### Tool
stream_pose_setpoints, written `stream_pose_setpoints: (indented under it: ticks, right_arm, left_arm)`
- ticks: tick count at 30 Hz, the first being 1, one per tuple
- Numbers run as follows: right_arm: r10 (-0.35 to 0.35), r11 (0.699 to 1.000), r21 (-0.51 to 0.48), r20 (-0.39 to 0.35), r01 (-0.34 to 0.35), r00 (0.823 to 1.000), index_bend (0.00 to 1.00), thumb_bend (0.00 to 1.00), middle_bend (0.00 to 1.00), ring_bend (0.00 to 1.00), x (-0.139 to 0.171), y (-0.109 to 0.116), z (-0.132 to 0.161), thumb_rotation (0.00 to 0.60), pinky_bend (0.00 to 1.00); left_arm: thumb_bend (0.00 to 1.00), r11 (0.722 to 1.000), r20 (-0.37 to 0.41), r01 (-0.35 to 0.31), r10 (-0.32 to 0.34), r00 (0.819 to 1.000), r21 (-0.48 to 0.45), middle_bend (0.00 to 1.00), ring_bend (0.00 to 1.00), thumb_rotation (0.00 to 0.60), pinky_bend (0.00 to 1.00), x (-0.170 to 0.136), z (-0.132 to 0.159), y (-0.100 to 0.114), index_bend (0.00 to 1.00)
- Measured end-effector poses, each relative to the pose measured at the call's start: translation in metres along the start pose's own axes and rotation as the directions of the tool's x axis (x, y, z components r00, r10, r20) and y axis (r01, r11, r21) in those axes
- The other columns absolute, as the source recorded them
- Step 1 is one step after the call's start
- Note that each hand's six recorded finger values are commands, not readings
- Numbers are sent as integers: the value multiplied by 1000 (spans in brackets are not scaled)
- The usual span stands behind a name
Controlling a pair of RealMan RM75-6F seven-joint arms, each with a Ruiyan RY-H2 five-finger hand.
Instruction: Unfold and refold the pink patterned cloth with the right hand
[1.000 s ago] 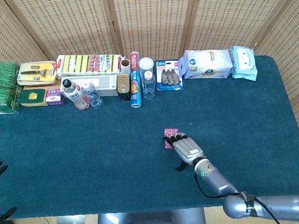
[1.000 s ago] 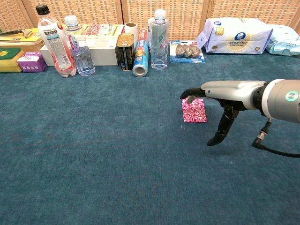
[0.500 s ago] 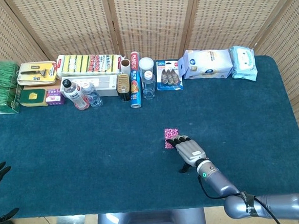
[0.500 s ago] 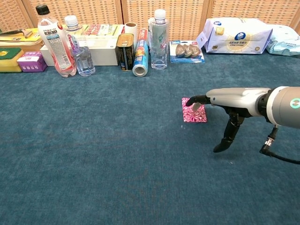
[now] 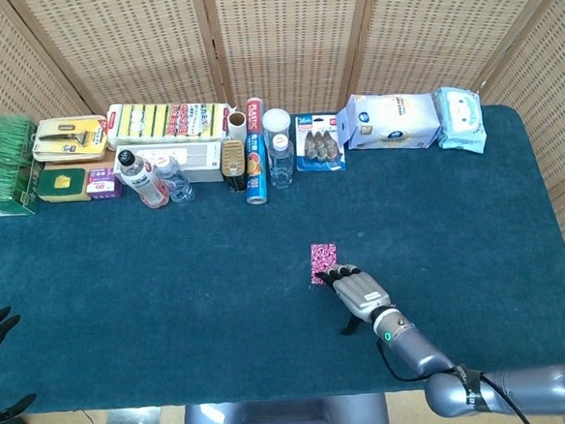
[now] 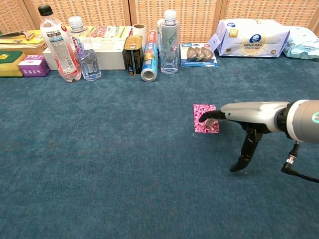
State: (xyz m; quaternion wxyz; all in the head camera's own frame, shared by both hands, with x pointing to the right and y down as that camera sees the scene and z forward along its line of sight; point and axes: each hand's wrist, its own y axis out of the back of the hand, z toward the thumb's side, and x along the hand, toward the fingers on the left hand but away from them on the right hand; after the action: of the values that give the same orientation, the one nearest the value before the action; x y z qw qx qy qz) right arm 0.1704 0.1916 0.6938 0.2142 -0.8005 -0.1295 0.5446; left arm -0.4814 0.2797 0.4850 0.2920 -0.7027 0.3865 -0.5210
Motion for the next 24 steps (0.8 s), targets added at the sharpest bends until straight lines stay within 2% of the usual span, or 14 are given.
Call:
stream_pose_setpoints:
  ticks: [24]
  right_arm:
    - [108, 993, 58, -68, -104, 992, 30, 0, 125, 40, 36, -22, 23, 600, 40]
  left_arm:
    - [70, 1000, 6, 6, -6, 1000, -3, 0, 0, 600, 49, -1, 2, -1, 0]
